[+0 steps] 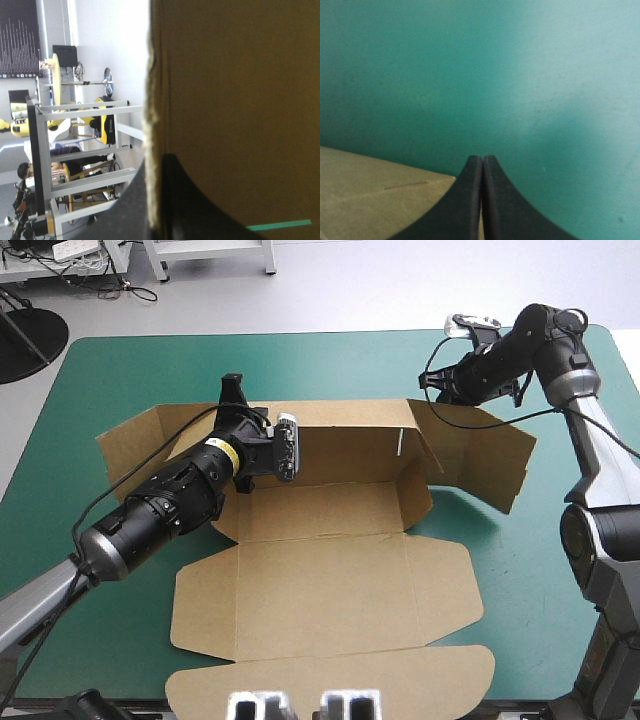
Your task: Fold the box
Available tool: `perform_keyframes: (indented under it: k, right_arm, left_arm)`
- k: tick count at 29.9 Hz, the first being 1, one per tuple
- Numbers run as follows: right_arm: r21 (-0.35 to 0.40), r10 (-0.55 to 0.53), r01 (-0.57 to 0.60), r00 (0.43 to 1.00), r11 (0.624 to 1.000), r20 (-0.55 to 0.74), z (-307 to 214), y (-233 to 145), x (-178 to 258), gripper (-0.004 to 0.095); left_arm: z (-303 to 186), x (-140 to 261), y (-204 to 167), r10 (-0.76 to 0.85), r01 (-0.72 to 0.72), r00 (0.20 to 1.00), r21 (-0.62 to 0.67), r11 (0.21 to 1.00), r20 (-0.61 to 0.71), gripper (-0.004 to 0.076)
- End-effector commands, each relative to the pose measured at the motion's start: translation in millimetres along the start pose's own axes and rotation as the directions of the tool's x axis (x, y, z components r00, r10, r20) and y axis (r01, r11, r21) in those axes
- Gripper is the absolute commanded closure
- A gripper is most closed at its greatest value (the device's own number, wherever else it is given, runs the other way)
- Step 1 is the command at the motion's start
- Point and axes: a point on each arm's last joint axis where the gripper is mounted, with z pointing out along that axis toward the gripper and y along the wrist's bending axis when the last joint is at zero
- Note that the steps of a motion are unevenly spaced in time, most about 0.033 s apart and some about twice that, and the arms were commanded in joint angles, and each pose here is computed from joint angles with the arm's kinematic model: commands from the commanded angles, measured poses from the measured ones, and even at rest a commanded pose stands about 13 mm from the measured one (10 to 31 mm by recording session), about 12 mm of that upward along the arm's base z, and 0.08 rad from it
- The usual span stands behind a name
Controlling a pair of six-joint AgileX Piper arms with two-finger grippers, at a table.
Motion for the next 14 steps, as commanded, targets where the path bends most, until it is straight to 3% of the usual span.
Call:
perform_keyframes:
  k: [1,14]
  right_arm:
    - [-0.104,-0.031,0.037,0.997,0.994,0.065,-25.6,21.8,1.6,0.0928]
    - [-0.135,-0.170,0.180,0.982,0.974,0.087,-35.5,67.2,10.7,0.0928]
  left_arm:
    - [-14.9,-0.2,20.1,-0.018,0.019,1.000,-0.102,0.995,0.010,0.0733]
    - [-15.1,9.5,17.0,-0.037,0.031,0.995,-0.071,0.997,-0.096,0.0733]
